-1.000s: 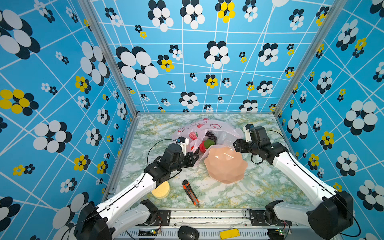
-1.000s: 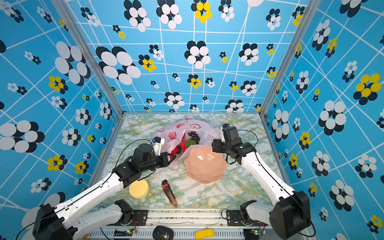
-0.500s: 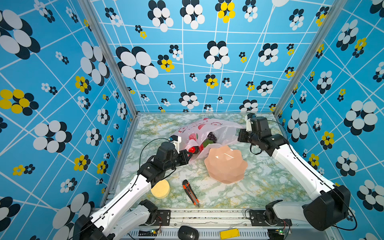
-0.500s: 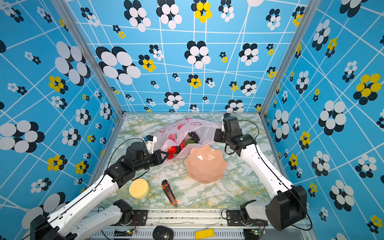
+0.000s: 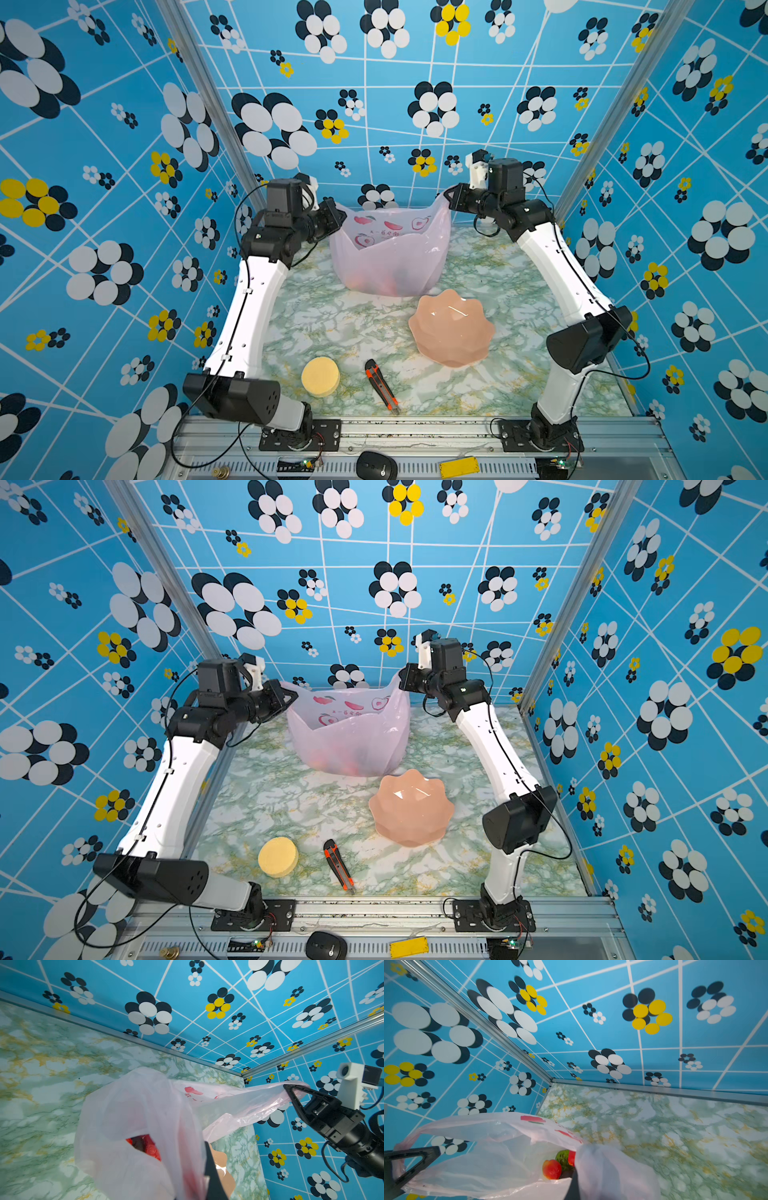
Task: Place the fruits into the plastic bag
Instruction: 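Grasp the bag's second handle with the right gripper while the left gripper lifts its handle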
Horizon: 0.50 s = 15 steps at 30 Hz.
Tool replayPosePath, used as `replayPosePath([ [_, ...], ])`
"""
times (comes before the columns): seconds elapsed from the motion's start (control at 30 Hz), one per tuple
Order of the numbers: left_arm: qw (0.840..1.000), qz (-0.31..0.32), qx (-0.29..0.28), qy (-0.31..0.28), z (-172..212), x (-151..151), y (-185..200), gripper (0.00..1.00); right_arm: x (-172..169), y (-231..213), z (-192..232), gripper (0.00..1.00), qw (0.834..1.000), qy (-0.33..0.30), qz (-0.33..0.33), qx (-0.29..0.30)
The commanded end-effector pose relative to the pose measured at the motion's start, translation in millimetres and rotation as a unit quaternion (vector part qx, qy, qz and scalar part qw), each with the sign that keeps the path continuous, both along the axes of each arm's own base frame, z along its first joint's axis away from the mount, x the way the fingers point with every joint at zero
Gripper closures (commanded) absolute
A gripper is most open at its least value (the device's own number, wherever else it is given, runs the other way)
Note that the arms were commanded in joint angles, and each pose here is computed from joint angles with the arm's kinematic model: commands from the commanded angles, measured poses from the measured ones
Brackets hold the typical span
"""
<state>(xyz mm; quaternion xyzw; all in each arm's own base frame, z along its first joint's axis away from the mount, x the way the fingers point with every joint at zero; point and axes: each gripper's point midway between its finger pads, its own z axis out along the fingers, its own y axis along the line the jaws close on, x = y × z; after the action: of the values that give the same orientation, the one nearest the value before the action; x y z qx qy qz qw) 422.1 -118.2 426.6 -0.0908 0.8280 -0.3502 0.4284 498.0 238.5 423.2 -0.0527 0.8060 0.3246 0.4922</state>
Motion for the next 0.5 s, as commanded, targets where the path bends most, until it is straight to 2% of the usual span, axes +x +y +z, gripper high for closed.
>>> replayPosePath([
  [0.0,0.999,-0.02,-0.014,-0.03,40.8,-11.6,-5.5,1.0,-20.5,1.8,71.8,1.0,0.996,-0.06,0.027,0.055],
  [0.2,0.989,-0.057,-0.09,-0.099,100.6,-14.0,-24.1,1.0,-40.3,16.3,130.9,1.0,0.982,-0.107,0.082,0.132],
  [0.47,0.985,-0.073,-0.095,-0.126,115.4,-35.4,-29.6,1.0,-54.2,19.0,136.1,1.0,0.98,-0.098,0.102,0.137],
])
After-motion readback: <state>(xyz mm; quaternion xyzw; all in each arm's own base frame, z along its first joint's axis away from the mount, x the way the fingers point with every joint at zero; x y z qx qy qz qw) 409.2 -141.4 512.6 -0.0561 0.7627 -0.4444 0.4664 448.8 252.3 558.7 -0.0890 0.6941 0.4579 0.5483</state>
